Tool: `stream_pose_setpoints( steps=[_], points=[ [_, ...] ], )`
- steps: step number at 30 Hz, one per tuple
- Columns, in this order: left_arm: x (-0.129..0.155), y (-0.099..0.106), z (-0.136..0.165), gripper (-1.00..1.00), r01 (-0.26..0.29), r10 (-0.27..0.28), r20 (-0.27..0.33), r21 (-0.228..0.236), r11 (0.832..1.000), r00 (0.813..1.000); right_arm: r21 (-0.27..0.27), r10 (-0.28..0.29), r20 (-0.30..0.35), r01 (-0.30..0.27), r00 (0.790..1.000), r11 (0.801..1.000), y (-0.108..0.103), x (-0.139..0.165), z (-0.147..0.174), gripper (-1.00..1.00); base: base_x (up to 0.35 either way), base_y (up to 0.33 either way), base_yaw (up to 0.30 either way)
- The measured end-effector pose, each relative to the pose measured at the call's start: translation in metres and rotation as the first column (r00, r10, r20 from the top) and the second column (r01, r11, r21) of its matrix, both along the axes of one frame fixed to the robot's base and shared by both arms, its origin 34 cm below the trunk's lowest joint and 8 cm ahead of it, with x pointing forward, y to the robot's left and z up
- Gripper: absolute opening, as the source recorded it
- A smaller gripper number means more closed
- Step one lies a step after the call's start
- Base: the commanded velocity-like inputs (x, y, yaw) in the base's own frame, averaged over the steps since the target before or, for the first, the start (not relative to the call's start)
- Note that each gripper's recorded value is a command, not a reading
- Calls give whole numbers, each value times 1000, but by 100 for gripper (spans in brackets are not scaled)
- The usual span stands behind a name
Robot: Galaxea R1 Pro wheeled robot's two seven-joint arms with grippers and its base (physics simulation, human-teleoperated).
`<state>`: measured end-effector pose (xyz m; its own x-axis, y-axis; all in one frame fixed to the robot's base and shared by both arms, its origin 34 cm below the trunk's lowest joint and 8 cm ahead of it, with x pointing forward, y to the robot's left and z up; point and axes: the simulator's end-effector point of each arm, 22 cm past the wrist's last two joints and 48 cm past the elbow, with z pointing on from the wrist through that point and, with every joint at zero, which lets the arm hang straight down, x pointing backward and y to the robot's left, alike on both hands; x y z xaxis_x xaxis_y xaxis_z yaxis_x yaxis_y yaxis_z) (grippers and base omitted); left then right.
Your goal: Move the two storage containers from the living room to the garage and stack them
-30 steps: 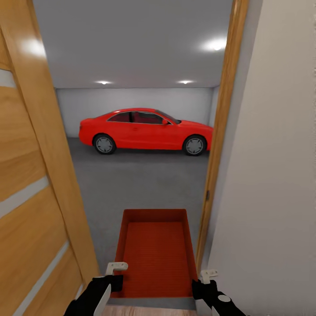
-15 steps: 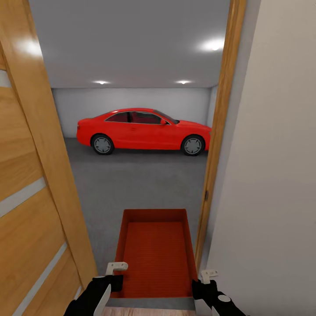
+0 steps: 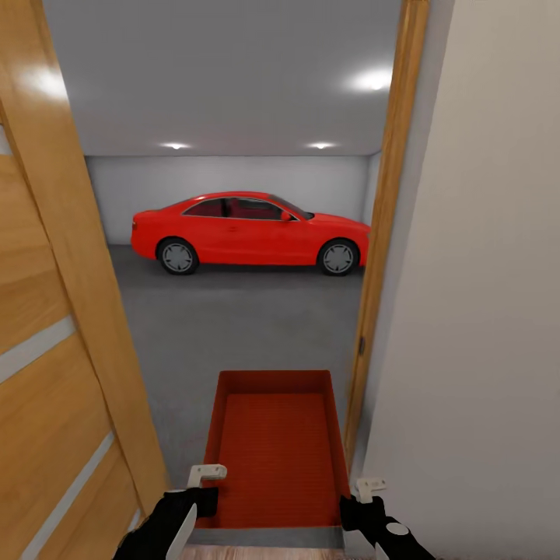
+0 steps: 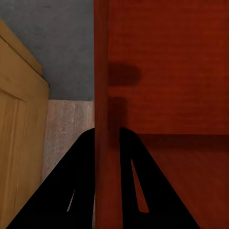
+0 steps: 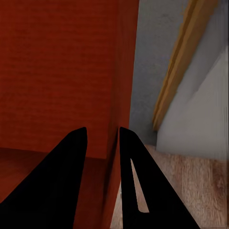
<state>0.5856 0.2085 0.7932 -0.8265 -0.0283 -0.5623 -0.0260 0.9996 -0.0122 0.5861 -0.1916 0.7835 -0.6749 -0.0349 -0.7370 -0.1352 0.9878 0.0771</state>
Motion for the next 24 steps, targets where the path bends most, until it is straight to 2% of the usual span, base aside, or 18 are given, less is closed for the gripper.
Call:
stream_pose_setpoints(
  steps=[4, 16, 24],
  points=[
    [0, 0, 0, -100, 0, 0, 0, 0, 1000, 1000, 0, 0, 0, 0, 1000, 1000, 0, 0, 0, -100, 0, 0, -211],
    [0, 0, 0, -100, 0, 0, 0, 0, 1000, 1000, 1, 0, 0, 0, 1000, 1000, 0, 0, 0, -100, 1, 2, -14],
    [0, 0, 0, -100, 1, -1, 0, 0, 1000, 1000, 1, 0, 0, 0, 1000, 1000, 0, 0, 0, -100, 119, 172, 0]
  ],
)
